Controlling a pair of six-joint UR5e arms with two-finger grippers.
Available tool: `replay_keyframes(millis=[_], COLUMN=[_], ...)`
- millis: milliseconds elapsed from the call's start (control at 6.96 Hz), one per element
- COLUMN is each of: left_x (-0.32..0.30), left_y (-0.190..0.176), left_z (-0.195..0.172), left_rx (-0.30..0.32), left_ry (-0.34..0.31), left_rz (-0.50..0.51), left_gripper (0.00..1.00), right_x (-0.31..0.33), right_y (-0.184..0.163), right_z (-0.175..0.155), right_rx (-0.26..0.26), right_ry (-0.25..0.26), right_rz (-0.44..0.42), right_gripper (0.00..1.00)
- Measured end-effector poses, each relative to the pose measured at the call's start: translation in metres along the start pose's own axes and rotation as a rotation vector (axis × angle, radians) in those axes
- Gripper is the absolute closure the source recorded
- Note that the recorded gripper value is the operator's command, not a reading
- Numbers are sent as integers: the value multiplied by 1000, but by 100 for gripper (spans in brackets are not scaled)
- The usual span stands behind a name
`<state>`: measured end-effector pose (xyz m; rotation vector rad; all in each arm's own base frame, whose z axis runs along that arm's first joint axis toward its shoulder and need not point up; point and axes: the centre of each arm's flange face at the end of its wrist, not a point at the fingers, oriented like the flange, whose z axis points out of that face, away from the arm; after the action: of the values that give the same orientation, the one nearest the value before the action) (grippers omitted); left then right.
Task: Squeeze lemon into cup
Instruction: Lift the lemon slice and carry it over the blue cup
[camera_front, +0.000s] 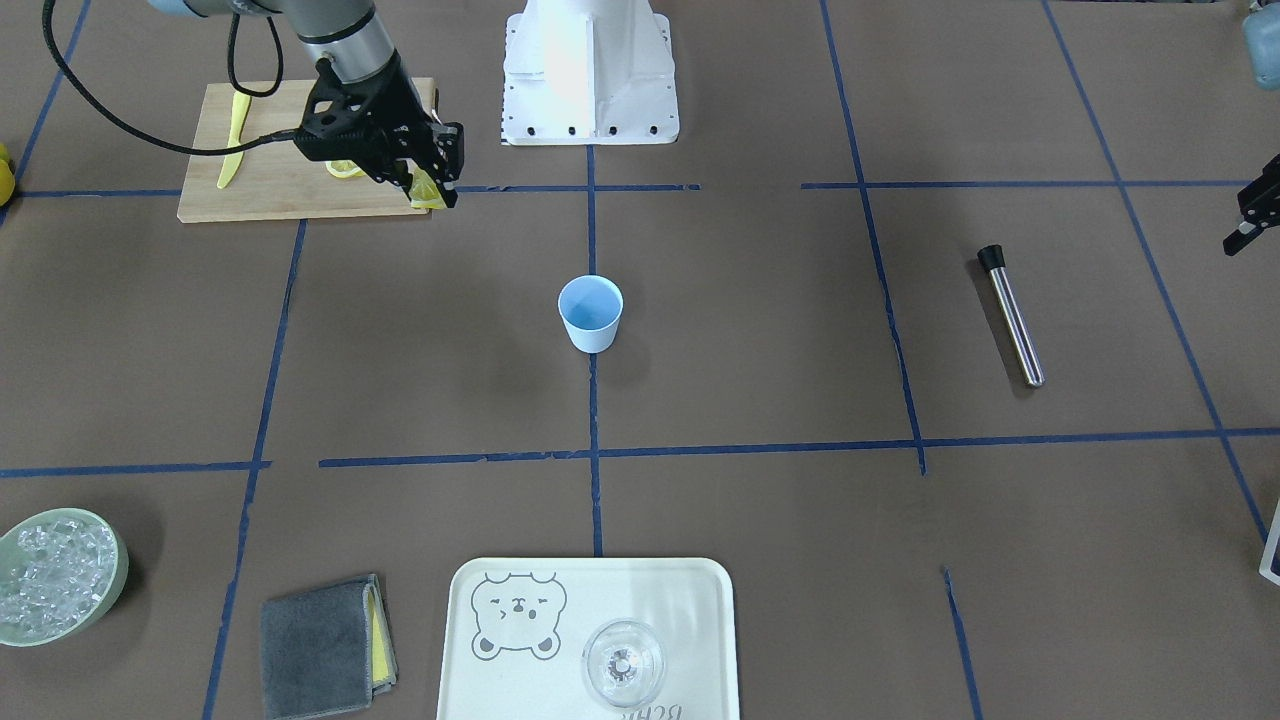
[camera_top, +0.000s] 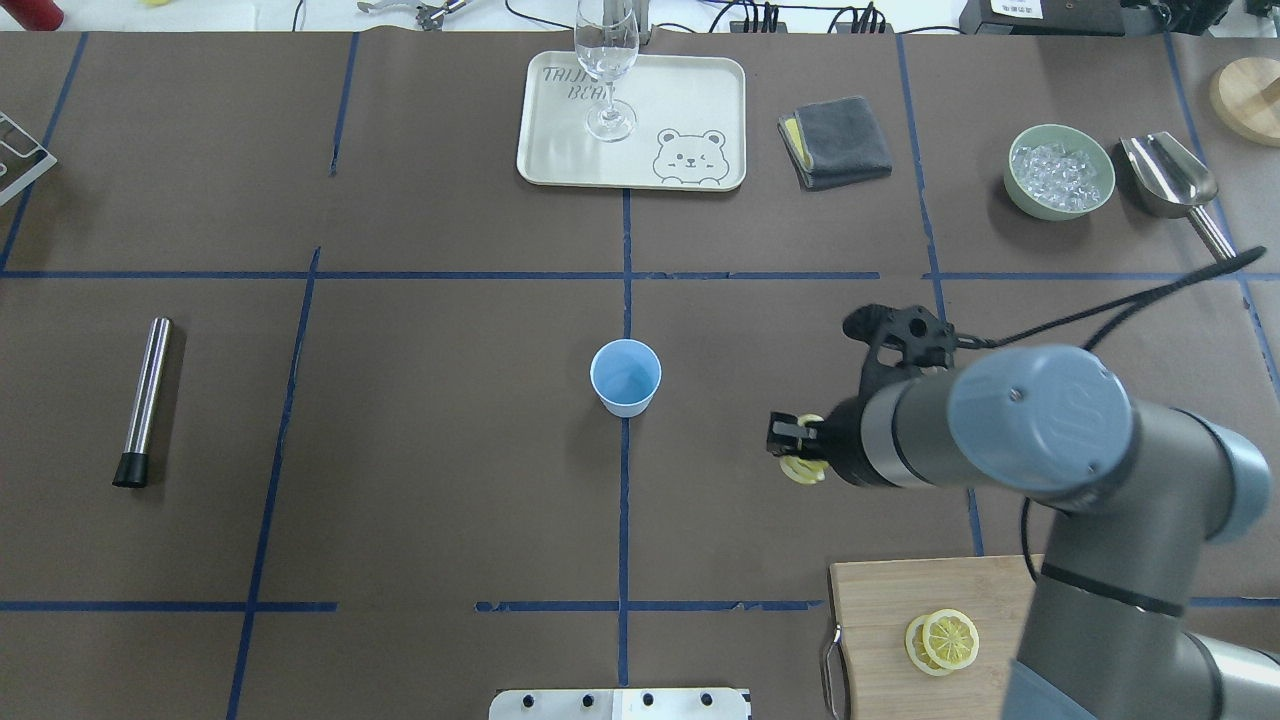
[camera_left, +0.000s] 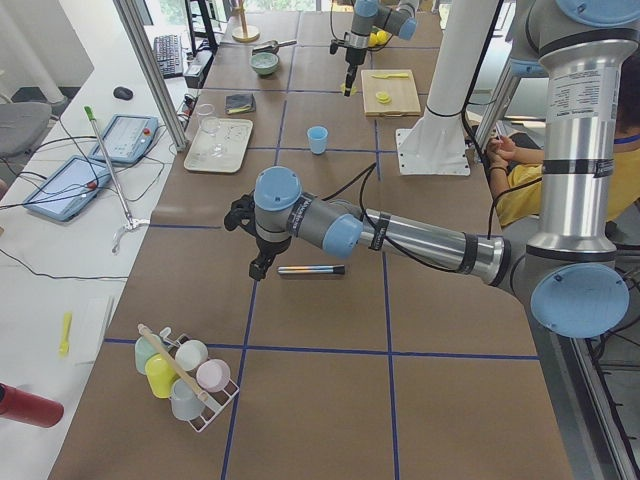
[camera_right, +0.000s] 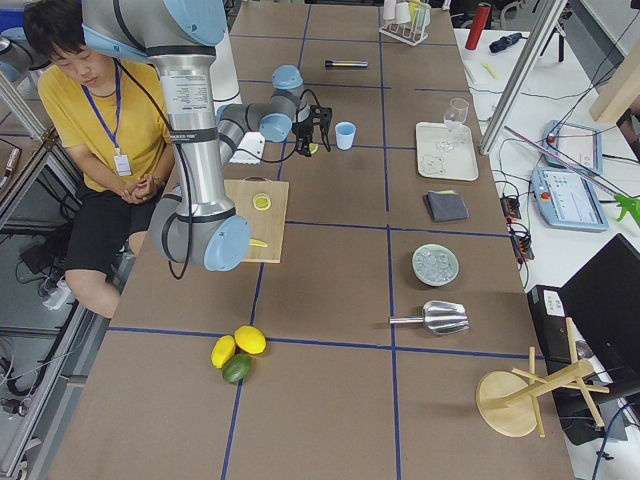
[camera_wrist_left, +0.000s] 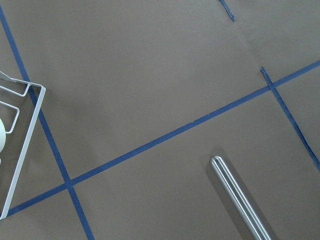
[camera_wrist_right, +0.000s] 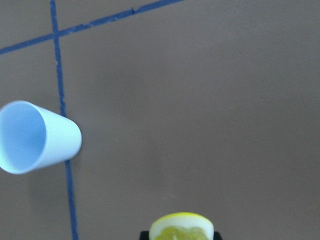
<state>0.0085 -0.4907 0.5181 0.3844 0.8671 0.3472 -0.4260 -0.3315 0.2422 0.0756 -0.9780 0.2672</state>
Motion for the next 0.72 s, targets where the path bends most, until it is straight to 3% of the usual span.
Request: replay_keyframes(millis=[287,718], left_x=[0,0], left_y=[0,0], left_z=[0,0], left_rx=[-1,0], left_ry=[0,0], left_rz=[-1,0], left_gripper=[0,0], right_x=[-82,-161], right_y=[-39,-60], right_z=[19,54], right_rx=[13,12], right_ry=[2,28], right_rz=[76,127], right_gripper=[51,50])
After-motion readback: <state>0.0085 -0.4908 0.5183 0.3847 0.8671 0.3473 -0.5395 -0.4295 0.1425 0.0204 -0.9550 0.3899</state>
